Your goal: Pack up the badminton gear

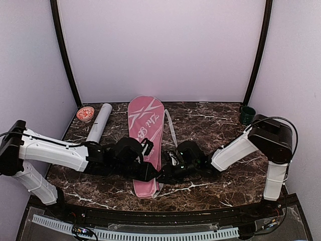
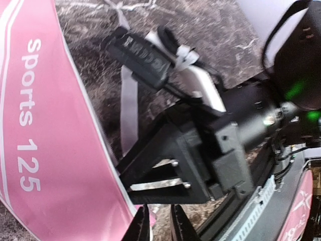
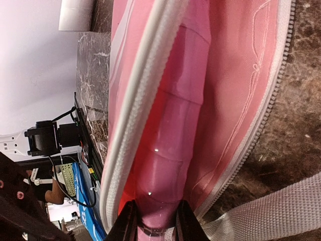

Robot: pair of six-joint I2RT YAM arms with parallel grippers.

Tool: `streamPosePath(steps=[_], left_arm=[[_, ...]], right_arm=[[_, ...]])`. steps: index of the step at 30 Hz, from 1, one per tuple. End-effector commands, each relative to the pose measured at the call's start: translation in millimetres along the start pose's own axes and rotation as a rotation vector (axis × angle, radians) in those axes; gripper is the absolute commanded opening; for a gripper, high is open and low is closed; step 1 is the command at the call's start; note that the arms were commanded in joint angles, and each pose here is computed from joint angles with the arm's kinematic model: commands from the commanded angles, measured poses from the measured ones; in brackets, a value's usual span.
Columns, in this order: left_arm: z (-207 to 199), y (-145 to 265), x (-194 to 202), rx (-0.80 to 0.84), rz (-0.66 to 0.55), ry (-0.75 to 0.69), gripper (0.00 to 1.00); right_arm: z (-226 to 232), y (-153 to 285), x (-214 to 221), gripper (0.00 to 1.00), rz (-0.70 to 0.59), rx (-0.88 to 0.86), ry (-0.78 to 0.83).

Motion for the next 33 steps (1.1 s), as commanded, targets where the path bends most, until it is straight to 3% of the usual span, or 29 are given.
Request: streamPosePath(steps=[1, 7, 13, 15, 19, 26, 33], left_arm=[[18, -15, 24, -0.125, 0.138, -0.002, 0.16], [15, -24, 26, -0.130, 0.164, -0.006, 0.24], [16, -29, 29, -0.144, 0.199, -0.004, 0.25], [16, -30, 30, -0.146, 0.208, -0.003, 0.21], [13, -31, 30, -0.119, 0.201, -0.006, 0.00], [-19, -23, 19, 0.130, 0.130, -0.048, 0.00], [-29, -12, 22, 0.252, 0.111, -0.047, 0.00]], right_arm=[[20, -2, -8, 0.00, -0.026, -0.091, 0.045], [15, -2, -7, 0.00, -0.029, -0.079, 0.043], [7, -5, -4, 0.00, -0.016, -0.095, 0.035], [6, -5, -4, 0.00, -0.014, -0.104, 0.036], [6, -6, -2, 0.00, -0.003, -0.126, 0.041], [24, -4, -5, 0.00, -0.007, -0.212, 0.056], [49, 4, -5, 0.00, 0.000, -0.283, 0.086]])
Point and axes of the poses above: each gripper's point midway between its finger pads, its own y axis back along the fingers, its own z axis along the line the jaws close on, x = y × z, the point moved 5 cm from there along y, back along the fingers, and after that the axes turned 10 degrees about -y, right-handed, at the moved point
